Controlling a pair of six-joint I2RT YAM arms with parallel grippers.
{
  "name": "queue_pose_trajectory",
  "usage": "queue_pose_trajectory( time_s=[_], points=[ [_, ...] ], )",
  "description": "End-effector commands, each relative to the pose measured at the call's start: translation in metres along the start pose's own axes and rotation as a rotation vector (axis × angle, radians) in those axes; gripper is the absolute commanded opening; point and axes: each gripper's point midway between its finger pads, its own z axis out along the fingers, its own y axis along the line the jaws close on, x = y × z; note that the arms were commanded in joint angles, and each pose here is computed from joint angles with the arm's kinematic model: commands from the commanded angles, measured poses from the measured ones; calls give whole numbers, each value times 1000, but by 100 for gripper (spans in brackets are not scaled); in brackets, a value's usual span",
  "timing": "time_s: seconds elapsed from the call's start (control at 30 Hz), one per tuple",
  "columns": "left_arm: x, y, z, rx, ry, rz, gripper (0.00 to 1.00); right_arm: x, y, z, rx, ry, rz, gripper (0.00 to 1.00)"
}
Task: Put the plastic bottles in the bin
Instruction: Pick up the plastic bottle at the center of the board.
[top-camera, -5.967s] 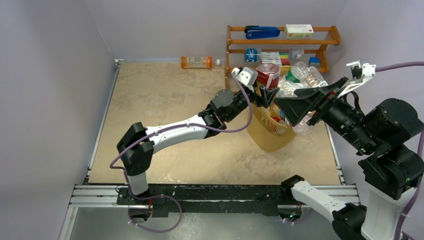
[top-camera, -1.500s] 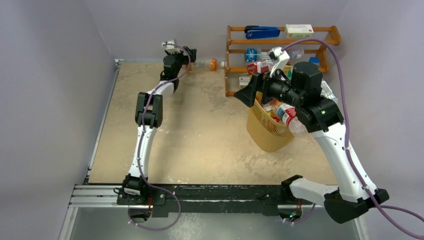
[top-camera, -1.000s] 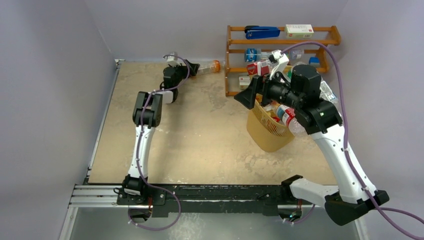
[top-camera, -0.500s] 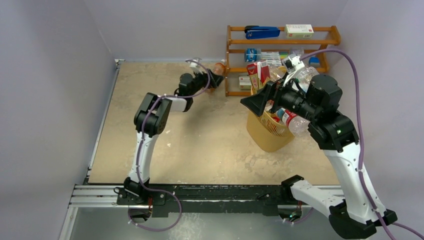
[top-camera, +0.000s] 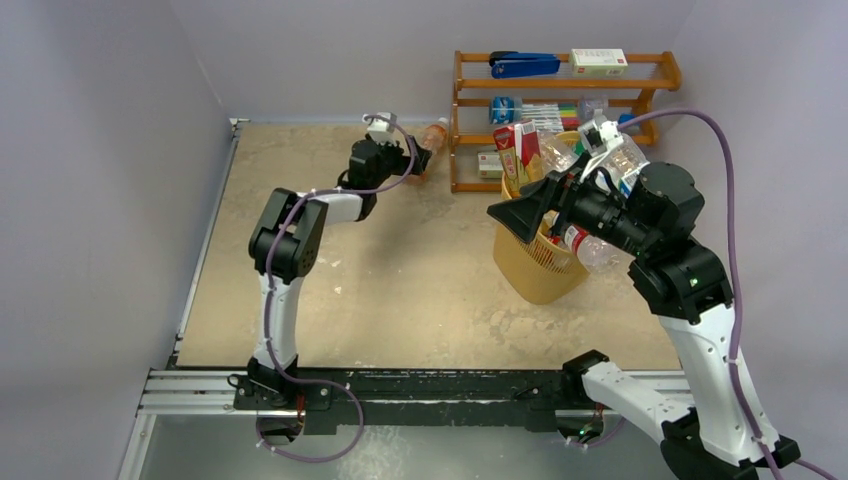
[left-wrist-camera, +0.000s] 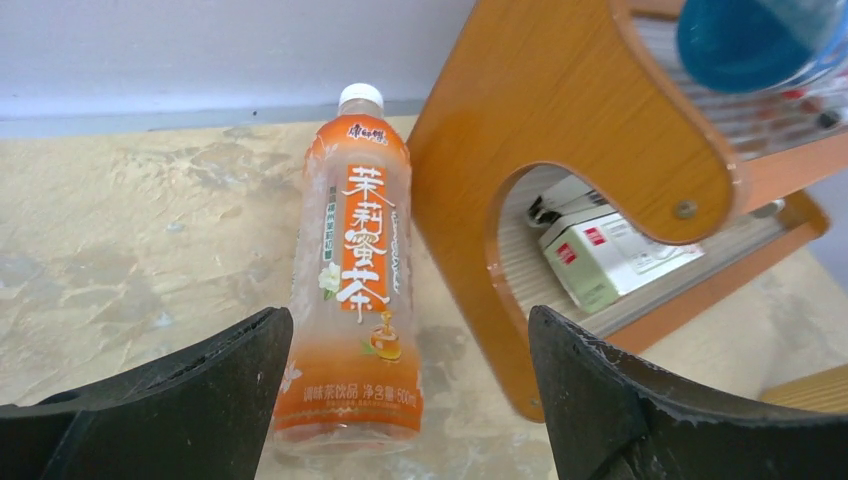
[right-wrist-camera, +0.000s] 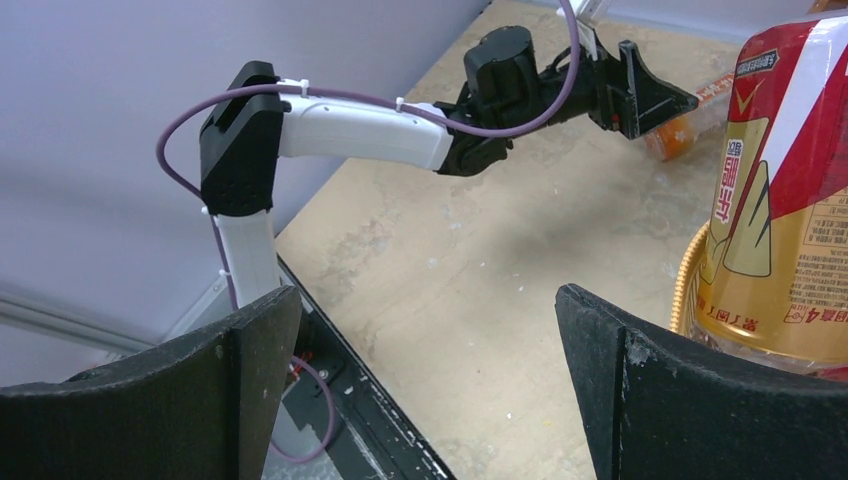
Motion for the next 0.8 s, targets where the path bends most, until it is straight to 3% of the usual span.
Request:
queue_pose_trajectory(
  time_s=[0.0, 0.2, 0.43, 0.5, 0.67, 0.77],
  points=[
    [-2, 8, 17, -35, 33, 95, 88, -13, 8, -8, -10, -36, -6, 100],
    [40, 20, 39, -2, 134, 108, 90, -17, 8, -7, 1, -39, -10, 100],
    [70, 61, 37, -172, 183, 139, 90, -19, 7, -11, 17, -44, -8, 100],
    [74, 66, 34, -197, 195, 135, 82, -21, 7, -14, 29, -50, -11, 100],
    [76, 66, 27, -218, 197, 86, 47, -32, 11, -29, 60, -85, -21, 100],
    [68, 60, 20, -221, 182, 49, 39, -36, 14, -41, 83, -112, -12, 100]
  ],
)
